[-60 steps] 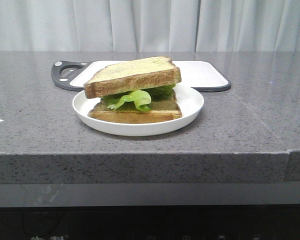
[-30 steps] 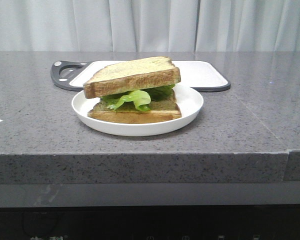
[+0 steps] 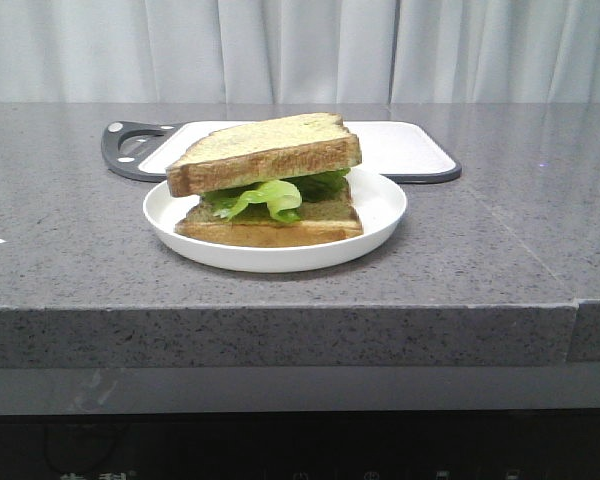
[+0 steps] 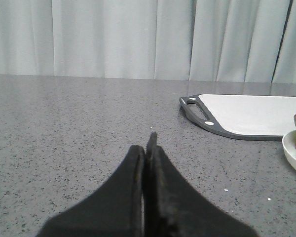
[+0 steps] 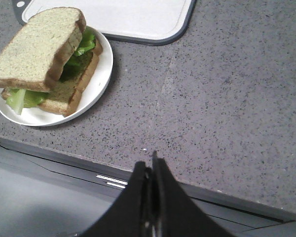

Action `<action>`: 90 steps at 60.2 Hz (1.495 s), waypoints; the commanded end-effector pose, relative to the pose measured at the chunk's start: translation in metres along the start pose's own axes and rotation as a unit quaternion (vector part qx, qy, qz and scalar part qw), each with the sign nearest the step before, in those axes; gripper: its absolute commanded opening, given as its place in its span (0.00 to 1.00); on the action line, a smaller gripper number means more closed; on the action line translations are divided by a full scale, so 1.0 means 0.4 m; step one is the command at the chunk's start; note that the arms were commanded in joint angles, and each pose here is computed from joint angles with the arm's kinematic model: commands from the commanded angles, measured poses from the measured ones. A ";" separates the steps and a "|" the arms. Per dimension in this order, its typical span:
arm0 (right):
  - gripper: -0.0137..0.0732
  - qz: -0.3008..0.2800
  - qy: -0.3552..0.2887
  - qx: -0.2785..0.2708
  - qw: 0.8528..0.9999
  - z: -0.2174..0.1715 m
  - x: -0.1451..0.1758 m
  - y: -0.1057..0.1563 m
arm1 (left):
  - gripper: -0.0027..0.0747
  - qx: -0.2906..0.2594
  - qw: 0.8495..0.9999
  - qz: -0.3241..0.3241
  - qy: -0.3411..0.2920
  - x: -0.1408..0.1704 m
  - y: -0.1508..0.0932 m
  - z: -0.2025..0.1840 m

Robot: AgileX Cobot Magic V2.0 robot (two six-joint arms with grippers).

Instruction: Left arm grabs bread, right arm adds lettuce

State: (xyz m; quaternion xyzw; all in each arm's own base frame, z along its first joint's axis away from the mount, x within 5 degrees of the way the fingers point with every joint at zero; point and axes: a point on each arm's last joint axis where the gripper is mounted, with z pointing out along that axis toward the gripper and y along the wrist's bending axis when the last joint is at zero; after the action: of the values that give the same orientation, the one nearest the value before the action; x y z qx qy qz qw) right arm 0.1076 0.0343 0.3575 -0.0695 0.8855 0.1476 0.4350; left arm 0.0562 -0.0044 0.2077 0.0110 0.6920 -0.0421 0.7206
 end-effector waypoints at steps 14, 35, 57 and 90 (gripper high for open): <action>0.02 0.001 -0.045 0.000 0.999 -0.014 -0.028 0.003 | 0.01 -0.002 0.999 -0.001 -0.048 -0.018 0.001 -0.004; 0.02 0.001 -0.045 0.000 0.999 -0.014 -0.028 0.003 | 0.01 -0.002 0.999 -0.004 -0.048 -0.018 0.001 -0.004; 0.02 0.001 -0.045 0.000 0.999 -0.014 -0.028 0.003 | 0.01 -0.002 0.999 -0.004 -0.048 -0.018 0.001 -0.004; 0.02 -0.073 -0.267 0.063 0.959 -0.014 0.179 -0.048 | 0.01 -0.002 0.999 -0.004 -0.048 -0.018 0.001 -0.004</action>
State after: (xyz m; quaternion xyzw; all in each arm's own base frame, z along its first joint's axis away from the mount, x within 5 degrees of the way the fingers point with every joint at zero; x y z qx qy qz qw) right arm 0.0728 0.0204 0.3026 -0.0780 0.8026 0.0923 0.5842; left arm 0.0562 -0.0041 0.2077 0.0104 0.6921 -0.0404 0.7206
